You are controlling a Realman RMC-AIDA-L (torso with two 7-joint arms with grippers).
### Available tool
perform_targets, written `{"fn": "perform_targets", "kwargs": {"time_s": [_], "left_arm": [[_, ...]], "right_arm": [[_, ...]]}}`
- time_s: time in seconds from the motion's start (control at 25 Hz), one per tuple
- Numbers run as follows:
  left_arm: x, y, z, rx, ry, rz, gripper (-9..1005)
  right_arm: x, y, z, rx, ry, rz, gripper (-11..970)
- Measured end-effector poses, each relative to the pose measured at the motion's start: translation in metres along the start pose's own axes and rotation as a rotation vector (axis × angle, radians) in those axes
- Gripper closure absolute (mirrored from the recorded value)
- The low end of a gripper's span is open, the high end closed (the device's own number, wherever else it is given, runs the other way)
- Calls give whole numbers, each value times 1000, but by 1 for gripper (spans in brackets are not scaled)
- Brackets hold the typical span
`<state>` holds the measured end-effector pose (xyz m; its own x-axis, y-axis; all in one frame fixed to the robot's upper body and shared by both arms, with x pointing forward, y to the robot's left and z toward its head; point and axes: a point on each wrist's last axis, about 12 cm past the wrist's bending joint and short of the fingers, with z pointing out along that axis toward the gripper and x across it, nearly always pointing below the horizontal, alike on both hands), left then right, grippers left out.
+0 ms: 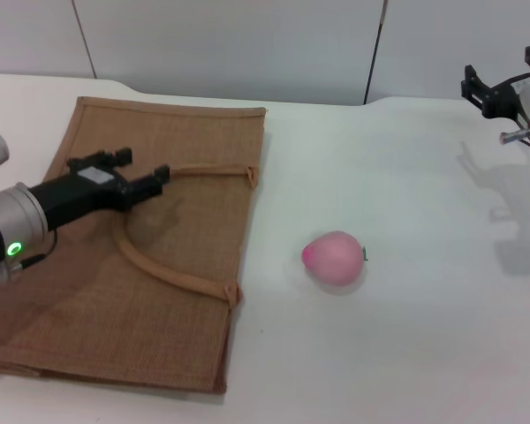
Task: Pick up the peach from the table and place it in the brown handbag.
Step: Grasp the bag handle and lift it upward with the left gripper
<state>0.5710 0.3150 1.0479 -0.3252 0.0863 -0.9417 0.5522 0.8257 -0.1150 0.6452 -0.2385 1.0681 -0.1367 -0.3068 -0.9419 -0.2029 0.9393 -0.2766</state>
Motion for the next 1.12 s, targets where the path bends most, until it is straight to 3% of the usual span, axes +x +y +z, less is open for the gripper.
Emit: {"fn": "perform_targets", "kwargs": {"time_s": [0.56,1.12], "left_arm": [[-14,18,-15,-2,139,60,244],[-22,17,0,40,293,138,257]], "right_arm": [[1,2,1,-8,17,4,67],[1,2,1,-10,16,5,67]]}}
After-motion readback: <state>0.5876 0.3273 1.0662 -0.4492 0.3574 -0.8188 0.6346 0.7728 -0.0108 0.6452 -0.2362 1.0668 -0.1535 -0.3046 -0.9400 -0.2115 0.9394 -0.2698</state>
